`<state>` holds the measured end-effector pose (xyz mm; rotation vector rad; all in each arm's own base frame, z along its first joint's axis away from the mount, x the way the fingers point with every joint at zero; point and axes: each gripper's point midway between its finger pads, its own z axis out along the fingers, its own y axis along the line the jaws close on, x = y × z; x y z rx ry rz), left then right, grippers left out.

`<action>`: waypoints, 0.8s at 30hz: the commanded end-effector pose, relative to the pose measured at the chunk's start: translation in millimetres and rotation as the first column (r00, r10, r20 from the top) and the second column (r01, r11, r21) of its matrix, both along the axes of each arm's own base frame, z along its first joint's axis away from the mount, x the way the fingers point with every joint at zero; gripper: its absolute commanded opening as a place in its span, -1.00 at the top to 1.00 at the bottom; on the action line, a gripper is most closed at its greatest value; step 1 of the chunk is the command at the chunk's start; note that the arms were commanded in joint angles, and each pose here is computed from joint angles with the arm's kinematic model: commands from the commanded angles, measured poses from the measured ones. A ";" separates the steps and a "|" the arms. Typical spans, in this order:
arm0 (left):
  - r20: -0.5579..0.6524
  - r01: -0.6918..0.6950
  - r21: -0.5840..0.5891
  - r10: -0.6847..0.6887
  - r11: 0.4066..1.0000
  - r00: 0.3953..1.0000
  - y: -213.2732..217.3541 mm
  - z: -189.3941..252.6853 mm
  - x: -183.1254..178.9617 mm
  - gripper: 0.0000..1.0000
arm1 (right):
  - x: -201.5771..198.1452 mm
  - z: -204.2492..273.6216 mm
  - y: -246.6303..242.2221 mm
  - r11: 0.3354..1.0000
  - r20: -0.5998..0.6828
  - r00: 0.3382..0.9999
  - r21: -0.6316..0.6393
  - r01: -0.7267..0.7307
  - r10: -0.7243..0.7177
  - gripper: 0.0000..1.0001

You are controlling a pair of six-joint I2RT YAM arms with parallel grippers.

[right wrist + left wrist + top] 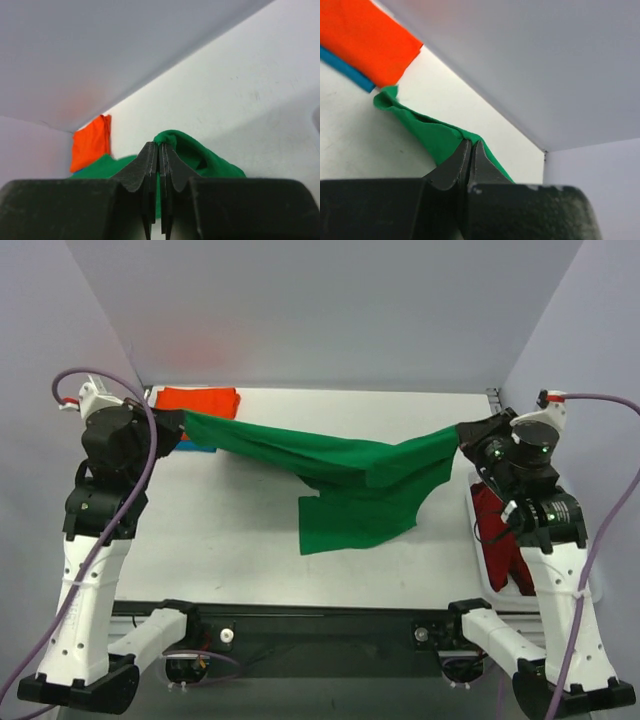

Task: Fold and stack the t-shirts
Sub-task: Flatten out the tshirt

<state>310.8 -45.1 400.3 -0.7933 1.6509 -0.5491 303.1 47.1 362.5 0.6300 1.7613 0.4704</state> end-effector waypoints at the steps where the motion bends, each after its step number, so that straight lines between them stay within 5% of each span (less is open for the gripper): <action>1: 0.120 -0.009 0.006 0.009 1.000 0.993 4.1 53.3 0.8 1.00 | -15.4 39.9 -4.7 1.000 0.058 0.998 -0.015 0.000 0.001 1.00; 10: 0.277 -0.015 -0.009 0.017 1.000 0.961 6.5 117.6 29.9 1.00 | 1.2 126.4 -17.2 0.996 0.203 0.978 -0.060 0.068 -0.055 1.00; 22: 0.361 0.243 -0.110 -0.189 0.964 0.913 9.4 122.6 204.2 1.00 | 161.6 140.2 11.1 0.997 0.289 0.957 -0.083 0.006 0.018 1.00; 23: 0.300 0.252 -0.134 -0.203 0.958 0.932 10.7 95.0 233.2 1.00 | 167.0 150.4 11.5 0.996 0.311 0.950 -0.089 0.009 0.020 1.00; 24: 0.387 0.290 -0.094 -0.234 0.952 0.892 6.0 139.2 225.6 1.00 | 165.0 178.6 10.0 0.996 0.370 0.929 -0.088 0.018 0.016 1.00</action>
